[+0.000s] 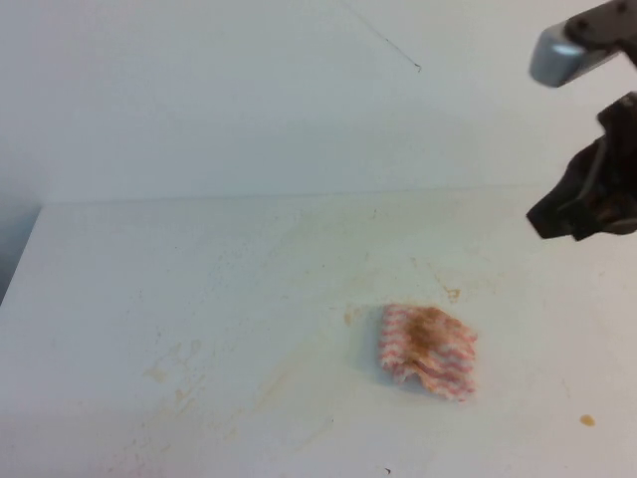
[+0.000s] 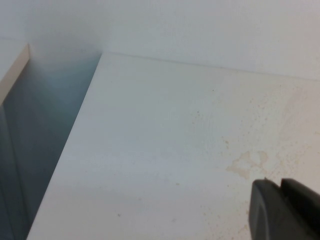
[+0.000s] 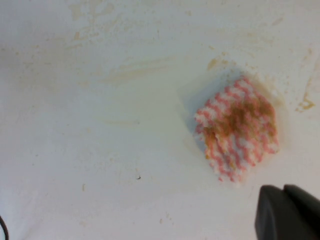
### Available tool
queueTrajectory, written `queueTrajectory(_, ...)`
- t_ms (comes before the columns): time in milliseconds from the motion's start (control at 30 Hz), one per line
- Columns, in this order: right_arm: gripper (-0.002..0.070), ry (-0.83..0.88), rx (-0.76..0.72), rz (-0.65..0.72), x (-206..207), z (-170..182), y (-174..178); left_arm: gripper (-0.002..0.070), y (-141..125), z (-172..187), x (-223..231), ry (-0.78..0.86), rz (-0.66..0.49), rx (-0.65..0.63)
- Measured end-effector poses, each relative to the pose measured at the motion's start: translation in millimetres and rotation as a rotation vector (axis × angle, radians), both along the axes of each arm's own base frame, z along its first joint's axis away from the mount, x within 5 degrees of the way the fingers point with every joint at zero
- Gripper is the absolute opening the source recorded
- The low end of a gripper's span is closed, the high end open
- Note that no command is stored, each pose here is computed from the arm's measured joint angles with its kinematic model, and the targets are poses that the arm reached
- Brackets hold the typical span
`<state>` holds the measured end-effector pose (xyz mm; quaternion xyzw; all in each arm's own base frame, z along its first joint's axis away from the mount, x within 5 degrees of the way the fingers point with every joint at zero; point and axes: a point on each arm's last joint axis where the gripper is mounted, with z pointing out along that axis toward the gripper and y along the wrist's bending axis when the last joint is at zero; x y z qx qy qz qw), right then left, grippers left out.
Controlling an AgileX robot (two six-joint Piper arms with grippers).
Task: Wipe the table
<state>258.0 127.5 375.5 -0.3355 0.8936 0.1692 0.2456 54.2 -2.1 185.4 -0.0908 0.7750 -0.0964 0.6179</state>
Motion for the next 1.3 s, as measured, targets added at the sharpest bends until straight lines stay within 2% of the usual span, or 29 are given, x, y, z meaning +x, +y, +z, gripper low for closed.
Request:
queueTrajectory(133, 0.0004, -0.1, -0.017, 0.001, -27.8, 27.4, -14.3, -0.0004, 0.0, 0.0, 0.0, 0.0, 0.0, 0.0)
queueTrajectory(300, 0.0001, -0.128, -0.018, 0.017, -54.9, 44.5, -24.4, -0.0004, 0.0, 0.0, 0.0, 0.0, 0.0, 0.002)
queueTrajectory(767, 0.0, -0.13, -0.044, 0.018, -59.1, 45.7, -27.9, -0.0004, 0.0, -0.2, 0.0, 0.002, 0.0, 0.002)
queueTrajectory(1100, 0.0, -0.5, -0.092, -0.075, -140.4, 97.7, -75.3, -0.0004, 0.0, -0.2, 0.0, 0.002, 0.0, 0.002)
queueTrajectory(1300, 0.0, -0.632, -0.095, -0.127, -178.2, 106.0, -95.6, -0.0004, 0.0, -0.2, 0.0, 0.002, 0.0, 0.002)
